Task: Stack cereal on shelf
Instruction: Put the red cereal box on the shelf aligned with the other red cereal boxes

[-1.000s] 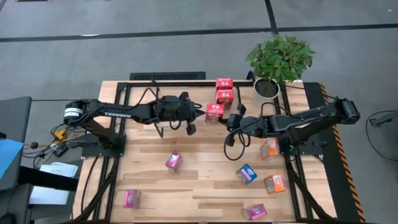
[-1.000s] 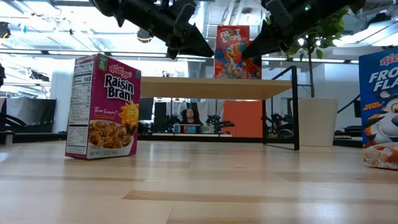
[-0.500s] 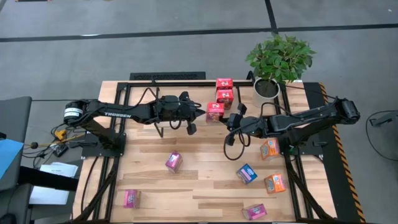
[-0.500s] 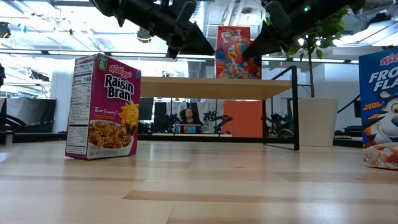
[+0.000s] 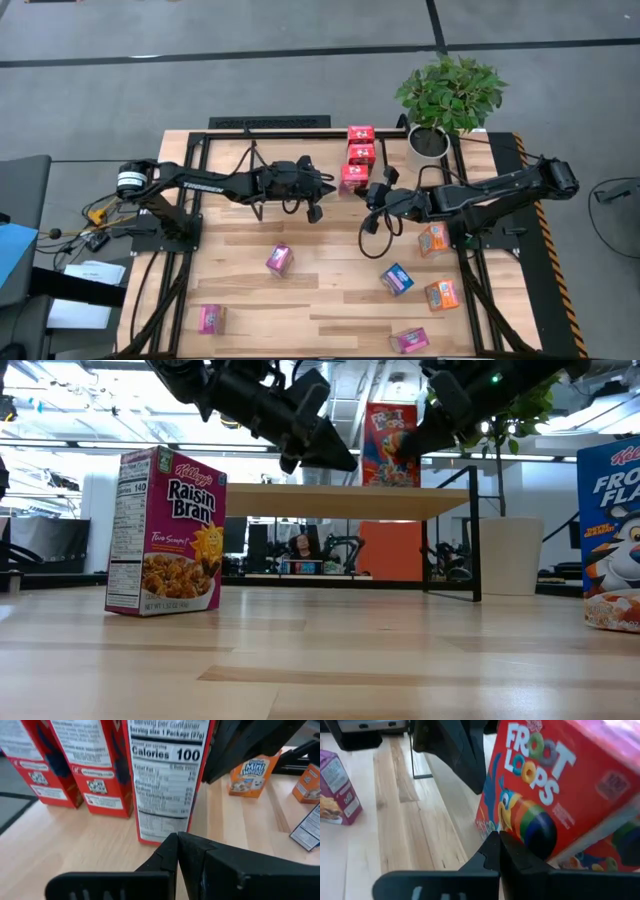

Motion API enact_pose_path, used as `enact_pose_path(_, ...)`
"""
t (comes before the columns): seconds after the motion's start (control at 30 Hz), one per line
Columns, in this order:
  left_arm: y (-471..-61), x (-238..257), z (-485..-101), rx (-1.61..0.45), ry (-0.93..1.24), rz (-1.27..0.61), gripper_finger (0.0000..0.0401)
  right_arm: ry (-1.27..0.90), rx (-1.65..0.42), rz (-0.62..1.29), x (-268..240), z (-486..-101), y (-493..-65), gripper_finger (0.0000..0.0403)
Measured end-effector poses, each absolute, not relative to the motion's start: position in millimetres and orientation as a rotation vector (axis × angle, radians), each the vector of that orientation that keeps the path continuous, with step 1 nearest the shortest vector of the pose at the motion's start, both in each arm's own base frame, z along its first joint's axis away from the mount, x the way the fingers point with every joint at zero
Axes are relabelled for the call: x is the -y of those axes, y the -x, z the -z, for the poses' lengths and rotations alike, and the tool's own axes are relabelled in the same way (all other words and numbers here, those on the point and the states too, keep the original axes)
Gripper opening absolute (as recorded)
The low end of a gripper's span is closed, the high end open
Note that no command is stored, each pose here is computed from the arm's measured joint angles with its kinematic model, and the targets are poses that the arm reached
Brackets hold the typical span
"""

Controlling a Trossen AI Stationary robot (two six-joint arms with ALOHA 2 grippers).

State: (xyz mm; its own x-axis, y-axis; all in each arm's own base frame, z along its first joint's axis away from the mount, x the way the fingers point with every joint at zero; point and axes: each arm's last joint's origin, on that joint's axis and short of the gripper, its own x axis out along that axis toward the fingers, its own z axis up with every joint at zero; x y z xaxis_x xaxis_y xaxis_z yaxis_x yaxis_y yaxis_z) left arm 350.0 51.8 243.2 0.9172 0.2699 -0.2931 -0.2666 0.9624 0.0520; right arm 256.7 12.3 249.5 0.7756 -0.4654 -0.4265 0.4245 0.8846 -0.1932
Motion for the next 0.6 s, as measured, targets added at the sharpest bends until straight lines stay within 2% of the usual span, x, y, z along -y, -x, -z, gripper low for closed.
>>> enact_pose_path(0.6,-352,-53,-247,-0.258,-0.004,-0.291,0.0000,0.124,-0.515,0.535,-21,-260,-250,0.0021)
